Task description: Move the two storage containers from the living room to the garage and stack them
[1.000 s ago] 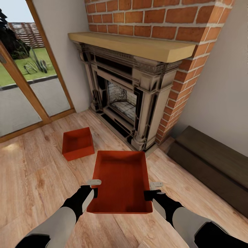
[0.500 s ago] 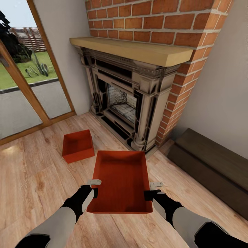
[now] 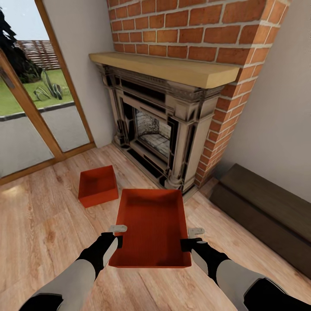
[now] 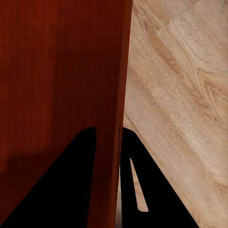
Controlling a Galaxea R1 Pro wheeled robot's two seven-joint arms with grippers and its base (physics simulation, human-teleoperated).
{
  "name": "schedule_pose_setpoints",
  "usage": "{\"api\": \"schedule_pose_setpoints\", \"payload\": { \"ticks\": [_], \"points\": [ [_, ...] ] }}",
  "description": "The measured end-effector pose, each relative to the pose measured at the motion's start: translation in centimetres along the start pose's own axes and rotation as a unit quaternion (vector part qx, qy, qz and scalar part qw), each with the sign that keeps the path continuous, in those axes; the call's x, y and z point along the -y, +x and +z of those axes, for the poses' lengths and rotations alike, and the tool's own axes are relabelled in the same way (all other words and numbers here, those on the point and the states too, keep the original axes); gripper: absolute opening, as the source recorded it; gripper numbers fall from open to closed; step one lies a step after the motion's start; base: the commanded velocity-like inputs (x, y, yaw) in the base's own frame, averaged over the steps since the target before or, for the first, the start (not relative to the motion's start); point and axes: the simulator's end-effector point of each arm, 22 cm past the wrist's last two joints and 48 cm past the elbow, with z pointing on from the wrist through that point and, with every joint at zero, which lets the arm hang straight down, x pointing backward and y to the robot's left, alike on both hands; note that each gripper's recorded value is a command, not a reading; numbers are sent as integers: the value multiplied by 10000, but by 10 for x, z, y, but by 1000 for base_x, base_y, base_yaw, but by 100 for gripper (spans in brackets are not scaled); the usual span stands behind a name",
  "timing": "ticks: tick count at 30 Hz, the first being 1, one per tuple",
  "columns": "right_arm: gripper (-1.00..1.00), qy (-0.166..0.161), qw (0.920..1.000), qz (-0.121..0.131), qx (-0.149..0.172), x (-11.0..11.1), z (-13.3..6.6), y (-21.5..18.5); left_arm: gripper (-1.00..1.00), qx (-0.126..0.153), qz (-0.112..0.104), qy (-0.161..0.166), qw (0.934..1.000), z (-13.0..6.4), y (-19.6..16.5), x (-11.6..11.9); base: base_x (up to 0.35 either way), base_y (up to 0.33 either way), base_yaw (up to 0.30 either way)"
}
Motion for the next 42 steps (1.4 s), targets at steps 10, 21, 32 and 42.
{"api": "schedule_pose_setpoints", "payload": {
  "ticks": [10, 21, 32, 42],
  "points": [
    [-100, 5, 10000, -3, 81, 0, -5, -8, -100, 81, -11, 5, 10000, -6, -7, -1, 0, 0, 0],
    [-100, 10, 9999, -7, 170, 0, -11, -17, -100, 169, -24, 10, 9999, -13, -15, -1, 0, 0, 0],
    [-100, 15, 9997, -10, 258, 1, -17, -26, -100, 256, -37, 15, 9997, -20, -23, -2, 0, 0, 0],
    [-100, 19, 9994, -15, 337, 1, -22, -34, -100, 334, -49, 19, 9994, -27, -29, -2, 0, 0, 0]
  ]
}}
